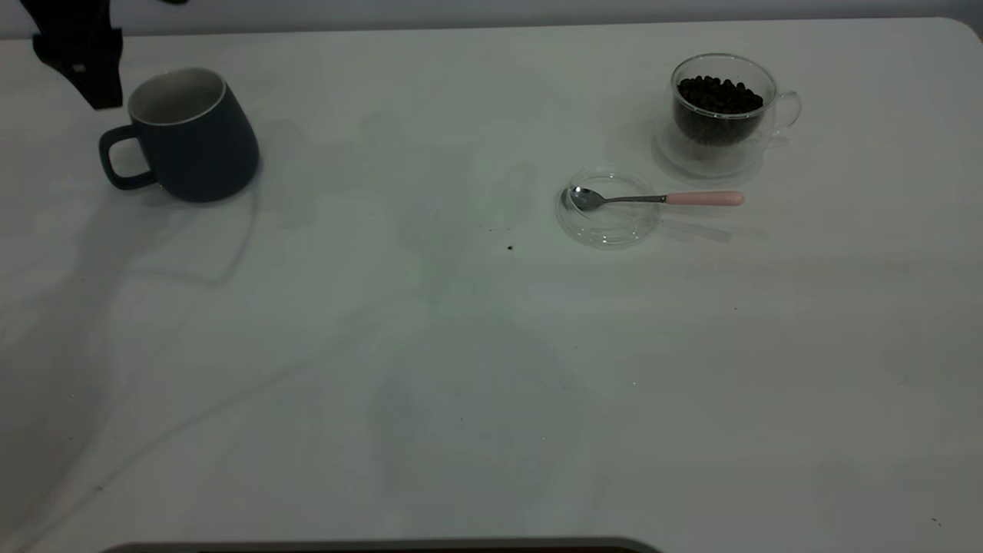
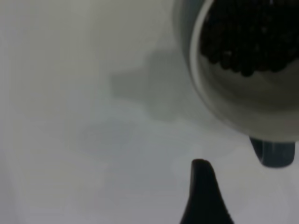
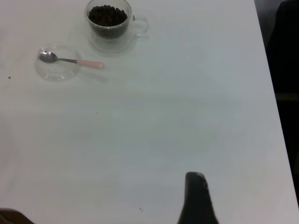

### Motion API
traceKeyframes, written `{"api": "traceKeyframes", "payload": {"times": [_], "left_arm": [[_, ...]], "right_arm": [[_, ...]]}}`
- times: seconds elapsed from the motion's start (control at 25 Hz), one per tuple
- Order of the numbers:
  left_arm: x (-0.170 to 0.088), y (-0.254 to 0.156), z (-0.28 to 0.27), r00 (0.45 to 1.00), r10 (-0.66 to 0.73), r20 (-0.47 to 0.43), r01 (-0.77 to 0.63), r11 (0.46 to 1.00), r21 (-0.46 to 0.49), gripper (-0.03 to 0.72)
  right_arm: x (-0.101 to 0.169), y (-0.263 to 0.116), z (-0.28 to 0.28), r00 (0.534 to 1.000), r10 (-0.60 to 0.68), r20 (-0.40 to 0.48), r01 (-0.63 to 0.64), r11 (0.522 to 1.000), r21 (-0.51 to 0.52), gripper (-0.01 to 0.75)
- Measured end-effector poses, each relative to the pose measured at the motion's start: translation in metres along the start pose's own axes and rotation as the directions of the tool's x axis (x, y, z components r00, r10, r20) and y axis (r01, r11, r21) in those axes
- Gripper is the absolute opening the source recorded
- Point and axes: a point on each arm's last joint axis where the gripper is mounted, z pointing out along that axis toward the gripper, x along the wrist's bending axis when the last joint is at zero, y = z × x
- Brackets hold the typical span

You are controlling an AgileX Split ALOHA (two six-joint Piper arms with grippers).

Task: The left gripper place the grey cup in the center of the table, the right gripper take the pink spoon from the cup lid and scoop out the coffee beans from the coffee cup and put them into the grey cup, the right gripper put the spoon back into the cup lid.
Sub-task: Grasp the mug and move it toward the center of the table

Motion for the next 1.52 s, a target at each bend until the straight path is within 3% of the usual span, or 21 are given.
{"api": "traceKeyframes", "payload": {"times": [0.36, 0.6, 1.2, 1.36, 1.52], "left_arm": [[-0.005, 0.009, 0.027, 0.999, 0.036, 0.009, -0.036, 0.999, 0.0, 0.567], [-0.018, 0.038, 0.031, 0.997, 0.082, 0.006, -0.081, 0.996, -0.032, 0.567], [-0.099, 0.164, 0.004, 0.977, 0.215, -0.016, -0.213, 0.949, -0.234, 0.567], [-0.102, 0.171, -0.011, 0.99, 0.137, -0.014, -0.137, 0.958, -0.251, 0.567], [-0.093, 0.16, -0.067, 1.0, -0.013, -0.028, 0.005, 0.967, -0.256, 0.567]], "right_arm": [[0.0, 0.0, 0.0, 1.0, 0.0, 0.0, 0.0, 1.0, 0.0, 0.574], [0.0, 0.0, 0.0, 1.0, 0.0, 0.0, 0.0, 1.0, 0.0, 0.574], [0.001, 0.0, 0.0, 1.0, 0.003, -0.006, -0.003, 1.0, 0.0, 0.574], [0.001, 0.0, 0.0, 1.0, 0.003, -0.006, -0.003, 1.0, 0.0, 0.574], [0.001, 0.0, 0.0, 1.0, 0.003, -0.006, -0.003, 1.0, 0.0, 0.574]]}}
